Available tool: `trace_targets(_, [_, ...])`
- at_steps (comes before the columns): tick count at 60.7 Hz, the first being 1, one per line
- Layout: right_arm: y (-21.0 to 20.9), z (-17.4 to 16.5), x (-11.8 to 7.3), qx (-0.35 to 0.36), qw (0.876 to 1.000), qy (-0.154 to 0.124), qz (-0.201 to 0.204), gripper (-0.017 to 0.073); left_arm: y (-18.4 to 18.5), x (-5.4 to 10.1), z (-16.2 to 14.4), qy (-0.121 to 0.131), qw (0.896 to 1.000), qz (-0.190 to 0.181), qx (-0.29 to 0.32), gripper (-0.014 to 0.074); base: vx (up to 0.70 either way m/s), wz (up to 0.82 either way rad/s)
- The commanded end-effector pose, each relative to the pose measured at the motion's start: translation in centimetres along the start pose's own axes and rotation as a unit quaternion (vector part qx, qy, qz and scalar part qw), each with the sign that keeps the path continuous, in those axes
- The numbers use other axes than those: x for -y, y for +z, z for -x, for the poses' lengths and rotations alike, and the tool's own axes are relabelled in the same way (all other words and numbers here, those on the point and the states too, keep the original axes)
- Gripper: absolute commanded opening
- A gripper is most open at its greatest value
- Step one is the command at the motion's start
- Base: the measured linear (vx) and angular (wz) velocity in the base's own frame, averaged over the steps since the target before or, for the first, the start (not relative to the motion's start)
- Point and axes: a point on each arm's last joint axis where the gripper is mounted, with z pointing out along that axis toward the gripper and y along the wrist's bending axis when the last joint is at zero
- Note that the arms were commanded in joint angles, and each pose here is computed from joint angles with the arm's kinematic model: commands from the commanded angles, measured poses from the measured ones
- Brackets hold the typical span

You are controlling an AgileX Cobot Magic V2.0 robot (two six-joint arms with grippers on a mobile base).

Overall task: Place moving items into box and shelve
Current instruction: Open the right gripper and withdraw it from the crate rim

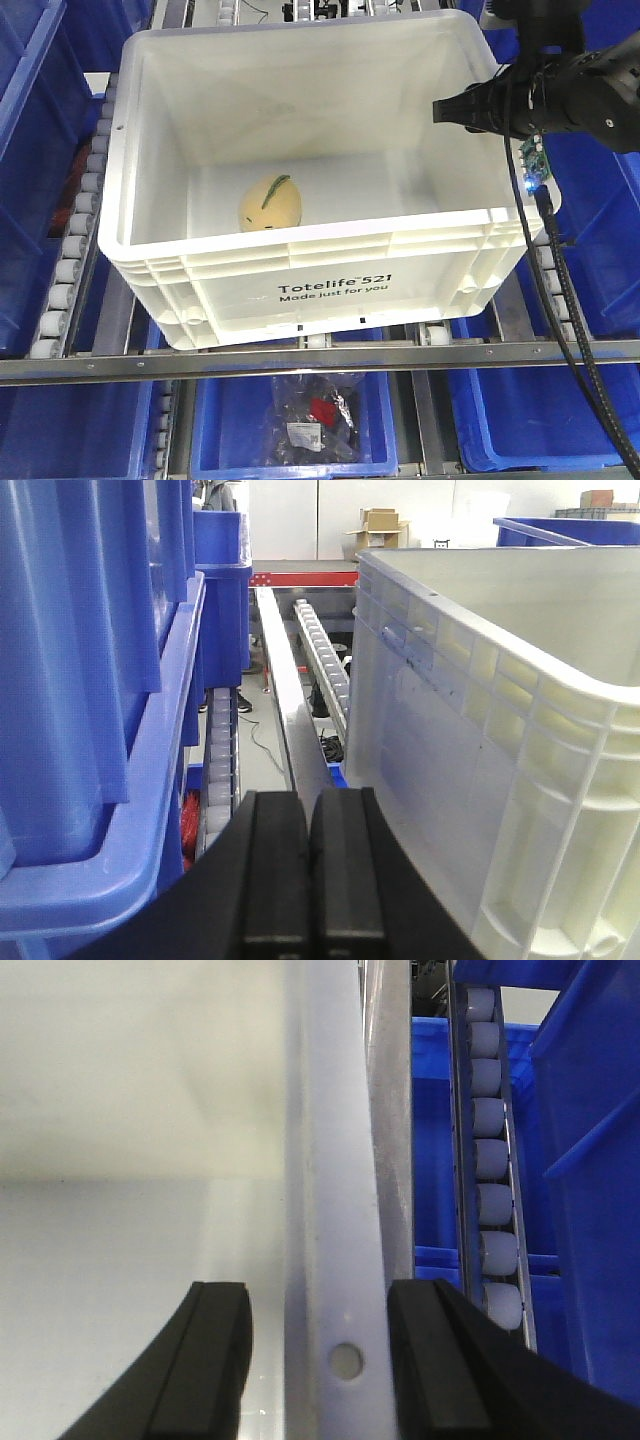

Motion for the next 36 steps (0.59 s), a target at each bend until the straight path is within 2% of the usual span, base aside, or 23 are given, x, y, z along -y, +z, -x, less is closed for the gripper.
trace_targets(1, [-1.1,1.3,0.0,0.038,0.999,0.001,0.009,0.0375,-0.1,0.0,0.3,-0.005,0.999,0.001,0.043,-0.0008,0.0,0.0])
trace_targets(21, [-1.1,1.3,0.0,0.038,0.999,0.001,0.009,0.0375,-0.1,0.0,0.3,-0.005,0.999,0.001,0.043,-0.0008,0.0,0.0])
trace_targets(36, [-2.4,1.8,0.3,0.06,0.998,-0.019,0.006,0.0375,-0.1,0.0,0.3,-0.005,0.999,0.001,0.043,-0.0008,0.0,0.0])
